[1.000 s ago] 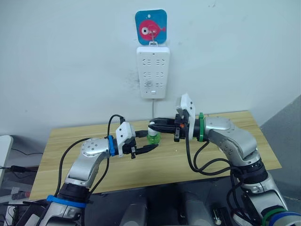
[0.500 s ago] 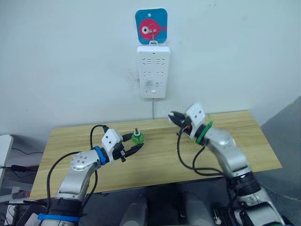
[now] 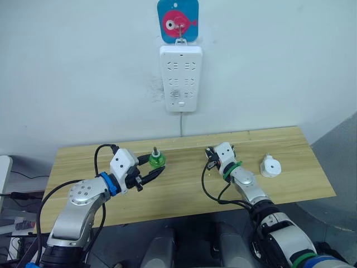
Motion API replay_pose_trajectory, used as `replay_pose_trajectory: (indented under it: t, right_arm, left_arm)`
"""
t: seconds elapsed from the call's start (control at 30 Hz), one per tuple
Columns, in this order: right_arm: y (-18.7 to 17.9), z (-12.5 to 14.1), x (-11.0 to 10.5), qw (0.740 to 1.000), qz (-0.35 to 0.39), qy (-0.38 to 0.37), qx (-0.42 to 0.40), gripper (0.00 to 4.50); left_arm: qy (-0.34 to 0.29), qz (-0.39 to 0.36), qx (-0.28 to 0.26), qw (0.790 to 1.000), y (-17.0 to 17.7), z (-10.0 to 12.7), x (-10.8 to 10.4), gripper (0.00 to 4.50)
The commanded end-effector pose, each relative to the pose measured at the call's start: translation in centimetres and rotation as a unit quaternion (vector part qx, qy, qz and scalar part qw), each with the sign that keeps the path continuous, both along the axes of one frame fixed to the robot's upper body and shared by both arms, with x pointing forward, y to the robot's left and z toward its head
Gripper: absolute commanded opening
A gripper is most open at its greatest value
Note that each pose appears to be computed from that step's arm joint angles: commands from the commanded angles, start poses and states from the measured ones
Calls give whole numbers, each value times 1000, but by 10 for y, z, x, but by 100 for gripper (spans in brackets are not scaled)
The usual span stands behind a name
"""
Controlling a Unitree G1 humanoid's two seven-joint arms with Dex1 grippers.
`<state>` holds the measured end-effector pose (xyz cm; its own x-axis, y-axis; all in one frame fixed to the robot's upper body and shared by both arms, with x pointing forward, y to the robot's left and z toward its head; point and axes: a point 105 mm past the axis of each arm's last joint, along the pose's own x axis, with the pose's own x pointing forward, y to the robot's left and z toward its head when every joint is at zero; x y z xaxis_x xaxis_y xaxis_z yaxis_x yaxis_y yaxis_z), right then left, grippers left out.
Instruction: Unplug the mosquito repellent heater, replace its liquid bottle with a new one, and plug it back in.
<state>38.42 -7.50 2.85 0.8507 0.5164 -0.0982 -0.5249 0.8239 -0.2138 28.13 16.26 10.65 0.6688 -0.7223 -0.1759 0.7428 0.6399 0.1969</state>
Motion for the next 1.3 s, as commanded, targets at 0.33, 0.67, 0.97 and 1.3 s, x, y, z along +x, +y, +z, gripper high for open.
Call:
replay_pose_trajectory:
  t: [0.33,0.67,0.97,1.3]
  right_arm:
    - [13,64,-37,983,159,-92,0,261]
    - [45,118,-87,942,324,27,83,261]
    - [59,116,-88,936,345,39,60,261]
    - [60,115,-83,939,340,29,48,168]
  left_arm:
    - [-25,-42,-15,999,-18,3,7,222]
    - [-58,-144,-2,988,-47,-3,19,222]
    - [-77,-177,-16,981,-64,7,22,222]
    - [-81,-181,-20,980,-67,9,21,222]
